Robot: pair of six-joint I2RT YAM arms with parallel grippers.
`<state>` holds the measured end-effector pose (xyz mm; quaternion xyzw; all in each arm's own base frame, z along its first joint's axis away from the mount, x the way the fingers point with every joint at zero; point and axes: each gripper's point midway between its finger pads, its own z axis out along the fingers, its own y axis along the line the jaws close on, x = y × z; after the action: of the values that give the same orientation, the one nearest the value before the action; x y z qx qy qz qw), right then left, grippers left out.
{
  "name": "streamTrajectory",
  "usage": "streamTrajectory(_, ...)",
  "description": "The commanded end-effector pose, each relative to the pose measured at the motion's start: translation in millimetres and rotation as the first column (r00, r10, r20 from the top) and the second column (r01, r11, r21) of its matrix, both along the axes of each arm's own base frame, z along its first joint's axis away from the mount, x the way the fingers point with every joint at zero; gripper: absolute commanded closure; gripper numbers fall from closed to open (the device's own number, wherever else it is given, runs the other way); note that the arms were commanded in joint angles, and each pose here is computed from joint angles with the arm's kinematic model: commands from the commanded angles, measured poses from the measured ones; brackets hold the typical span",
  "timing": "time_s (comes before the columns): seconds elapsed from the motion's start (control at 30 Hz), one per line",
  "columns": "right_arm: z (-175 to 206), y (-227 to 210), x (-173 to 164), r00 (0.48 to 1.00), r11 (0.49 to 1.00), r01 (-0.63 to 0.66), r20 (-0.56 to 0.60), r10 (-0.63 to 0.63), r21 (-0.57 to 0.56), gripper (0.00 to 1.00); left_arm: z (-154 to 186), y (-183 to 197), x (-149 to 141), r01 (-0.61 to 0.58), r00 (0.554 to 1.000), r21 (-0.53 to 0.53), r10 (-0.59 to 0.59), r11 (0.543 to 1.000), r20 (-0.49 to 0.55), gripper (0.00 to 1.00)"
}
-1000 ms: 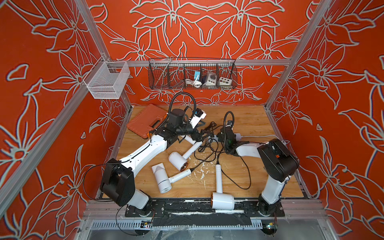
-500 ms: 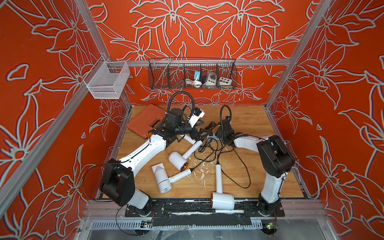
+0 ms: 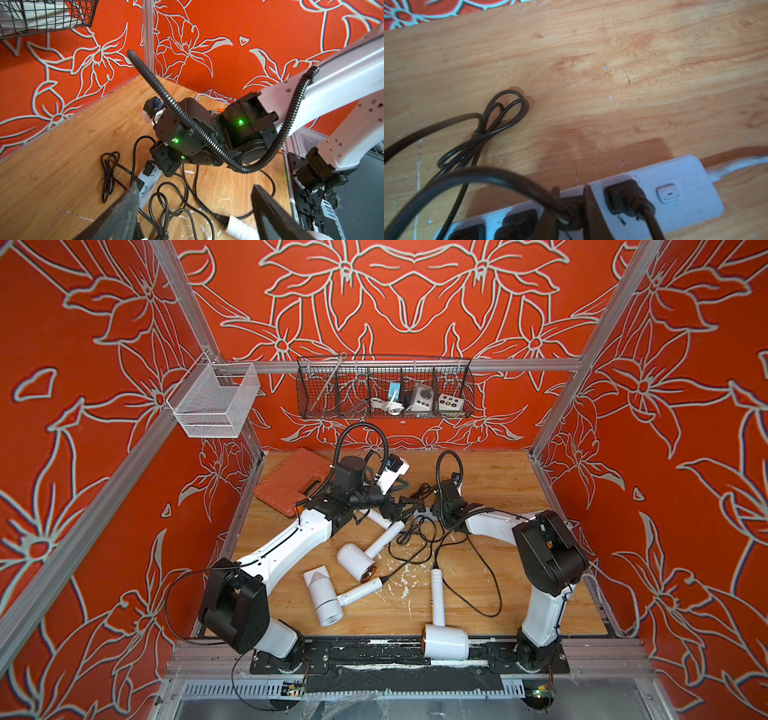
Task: Charge the blow dryers
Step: Insert the plug into the socket.
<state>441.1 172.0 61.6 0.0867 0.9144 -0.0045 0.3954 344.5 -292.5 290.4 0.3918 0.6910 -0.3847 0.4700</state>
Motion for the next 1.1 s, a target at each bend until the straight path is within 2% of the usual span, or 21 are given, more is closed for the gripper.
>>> streamTrajectory(0.0,-84,-8,-93,0.924,0.995,-0.042,-0.383,0.006,-0.085,1.00,15,3,-6,0.011,0.999,-0.027,-0.010,1.000,0.037,0.16)
streamTrajectory(0.2,-91,-4,-109,0.939,1.000,-0.001,-0.345,-0.009,-0.027,1.00,16,3,-6,0.013,0.999,-0.032,-0.011,0.999,0.037,0.16)
streamTrajectory(0.4,-112,5,-119,0.886,0.999,-0.018,-0.463,0.000,-0.034,1.00,18,4,-8,0.013,0.999,-0.035,-0.011,0.999,0.043,0.16)
streamTrajectory(0.6,-133,13,-133,0.833,1.000,-0.005,-0.553,0.017,0.023,1.00,18,4,-8,0.013,0.999,-0.034,-0.011,0.999,0.043,0.16)
streamTrajectory(0.83,-170,18,-156,0.759,0.992,0.078,-0.651,0.005,0.099,1.00,18,3,-8,0.015,0.999,-0.036,-0.013,0.999,0.042,0.16)
streamTrajectory(0.9,-177,18,-161,0.751,0.988,0.105,-0.660,-0.005,0.112,1.00,18,3,-8,0.016,0.999,-0.037,-0.014,0.999,0.040,0.16)
streamTrajectory(1.07,-175,8,-168,0.767,0.990,0.131,-0.638,-0.064,0.057,1.00,18,3,-8,0.015,0.999,-0.038,-0.013,0.999,0.042,0.16)
